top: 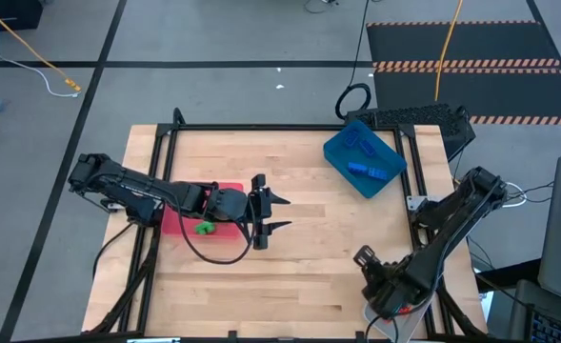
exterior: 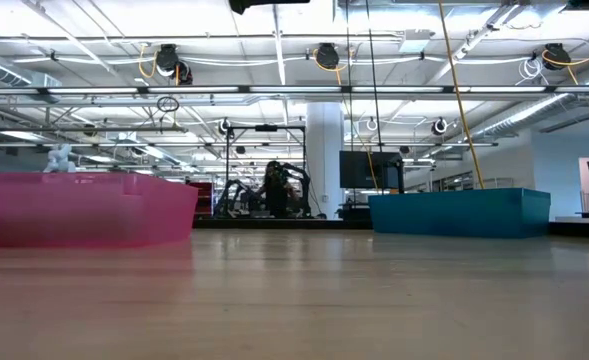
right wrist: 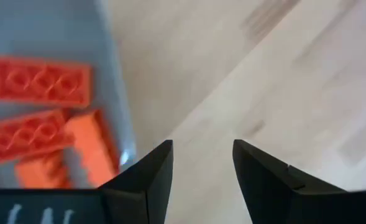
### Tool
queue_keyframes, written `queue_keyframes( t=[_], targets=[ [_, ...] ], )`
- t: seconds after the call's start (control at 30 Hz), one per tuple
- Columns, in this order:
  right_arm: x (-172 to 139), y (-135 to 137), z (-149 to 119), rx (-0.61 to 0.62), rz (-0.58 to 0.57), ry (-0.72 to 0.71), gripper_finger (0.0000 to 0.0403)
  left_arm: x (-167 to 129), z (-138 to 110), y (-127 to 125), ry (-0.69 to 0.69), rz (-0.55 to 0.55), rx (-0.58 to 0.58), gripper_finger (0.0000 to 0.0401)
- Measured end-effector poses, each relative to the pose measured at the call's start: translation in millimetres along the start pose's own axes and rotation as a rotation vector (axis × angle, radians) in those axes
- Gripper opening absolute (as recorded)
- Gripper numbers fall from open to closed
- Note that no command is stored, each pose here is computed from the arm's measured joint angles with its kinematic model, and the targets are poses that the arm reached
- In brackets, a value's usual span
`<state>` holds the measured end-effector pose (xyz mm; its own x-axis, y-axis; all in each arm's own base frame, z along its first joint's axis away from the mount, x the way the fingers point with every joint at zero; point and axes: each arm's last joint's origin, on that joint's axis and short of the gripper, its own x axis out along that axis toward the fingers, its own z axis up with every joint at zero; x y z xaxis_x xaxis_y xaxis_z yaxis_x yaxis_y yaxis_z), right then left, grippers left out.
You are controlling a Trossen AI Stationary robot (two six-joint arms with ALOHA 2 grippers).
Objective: Sort & place blocks by color
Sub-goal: Return to Home Position
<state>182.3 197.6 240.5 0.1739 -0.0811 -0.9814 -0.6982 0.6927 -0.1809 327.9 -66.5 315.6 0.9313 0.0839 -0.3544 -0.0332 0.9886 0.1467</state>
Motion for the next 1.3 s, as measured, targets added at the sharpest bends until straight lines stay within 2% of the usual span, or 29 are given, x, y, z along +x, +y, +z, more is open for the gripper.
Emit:
queue_keyframes(
  t=[0.17, 0.27, 0.37, 0.53, 0.63, 0.8, 0.93, 1.1, 1.3],
  targets=[
    [-18, -17, -7, 0.060, -0.105, -0.107, 0.0160, 0, 0, 0, 0.000, 0.000, -0.001, 0.0241],
    [-23, -31, -13, 0.153, -0.182, -0.142, 0.0160, 0, 0, 0, 0.000, 0.000, -0.001, 0.0241],
    [-19, -47, -19, 0.237, -0.249, -0.177, 0.0160, 0, 0, 0, 0.000, 0.000, -0.001, 0.0241],
    [-2, -78, -36, 0.386, -0.285, -0.248, 0.0160, 0, -1, 0, 0.006, 0.000, -0.015, 0.0241],
    [10, -95, -47, 0.465, -0.336, -0.390, 0.0160, 0, -1, 0, 0.007, 0.000, -0.016, 0.0241],
    [19, -115, -71, 0.522, -0.488, -0.680, 0.0160, 1, -1, 2, 0.008, 0.007, -0.019, 0.0241],
    [20, -123, -97, 0.625, -0.576, -0.795, 0.0160, 2, -1, 8, 0.010, 0.026, -0.024, 0.0241],
    [34, -119, -122, 0.745, -0.595, -0.818, 0.0160, 4, -3, 15, 0.007, 0.047, -0.033, 0.0241],
    [48, -112, -144, 0.828, -0.604, -0.822, 0.0160, 11, -23, 25, 0.043, 0.082, -0.025, 0.0241]
  ],
)
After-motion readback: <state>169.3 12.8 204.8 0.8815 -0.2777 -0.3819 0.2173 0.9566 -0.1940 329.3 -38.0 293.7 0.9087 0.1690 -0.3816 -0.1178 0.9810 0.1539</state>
